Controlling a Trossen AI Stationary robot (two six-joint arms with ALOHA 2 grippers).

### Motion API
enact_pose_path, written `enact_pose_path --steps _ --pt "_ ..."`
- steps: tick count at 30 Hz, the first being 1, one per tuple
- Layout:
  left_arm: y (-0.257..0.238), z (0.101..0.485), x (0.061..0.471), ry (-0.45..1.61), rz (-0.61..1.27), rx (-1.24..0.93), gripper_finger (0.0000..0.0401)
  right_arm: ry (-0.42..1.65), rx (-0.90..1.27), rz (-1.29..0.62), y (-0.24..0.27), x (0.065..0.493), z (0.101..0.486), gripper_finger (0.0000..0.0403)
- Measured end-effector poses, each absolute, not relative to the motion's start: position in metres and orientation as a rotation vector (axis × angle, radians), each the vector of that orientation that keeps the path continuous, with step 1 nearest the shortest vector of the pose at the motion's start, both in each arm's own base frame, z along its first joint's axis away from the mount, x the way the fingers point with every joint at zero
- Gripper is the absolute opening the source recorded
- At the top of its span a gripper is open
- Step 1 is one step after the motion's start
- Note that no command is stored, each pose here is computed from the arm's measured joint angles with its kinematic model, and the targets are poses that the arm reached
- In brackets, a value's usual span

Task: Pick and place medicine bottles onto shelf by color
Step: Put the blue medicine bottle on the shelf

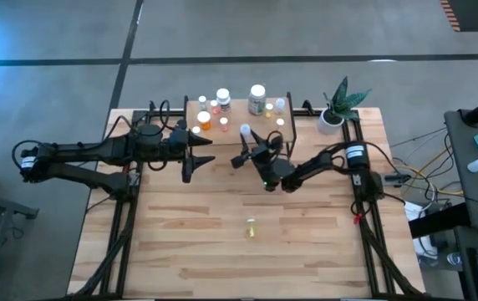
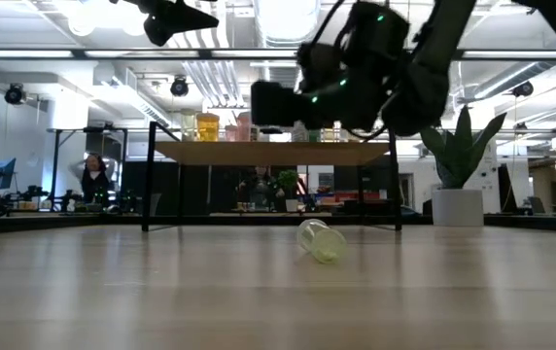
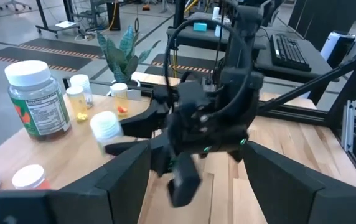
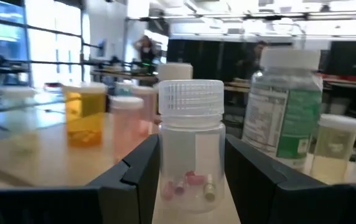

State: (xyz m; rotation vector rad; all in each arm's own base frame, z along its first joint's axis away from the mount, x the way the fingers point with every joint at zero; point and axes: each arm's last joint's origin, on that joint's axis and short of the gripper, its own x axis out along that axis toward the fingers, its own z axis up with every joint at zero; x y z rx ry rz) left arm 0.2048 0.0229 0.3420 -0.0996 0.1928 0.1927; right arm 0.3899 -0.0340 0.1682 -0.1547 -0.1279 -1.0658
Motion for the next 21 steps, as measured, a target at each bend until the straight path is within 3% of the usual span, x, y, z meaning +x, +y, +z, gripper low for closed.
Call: enact_pose_path --steps 21 --pt "0.022 0.342 0.205 0.197 0.177 -0.101 0.0240 -0.151 -0.061 -1.161 -0.068 0.395 0.157 0.0161"
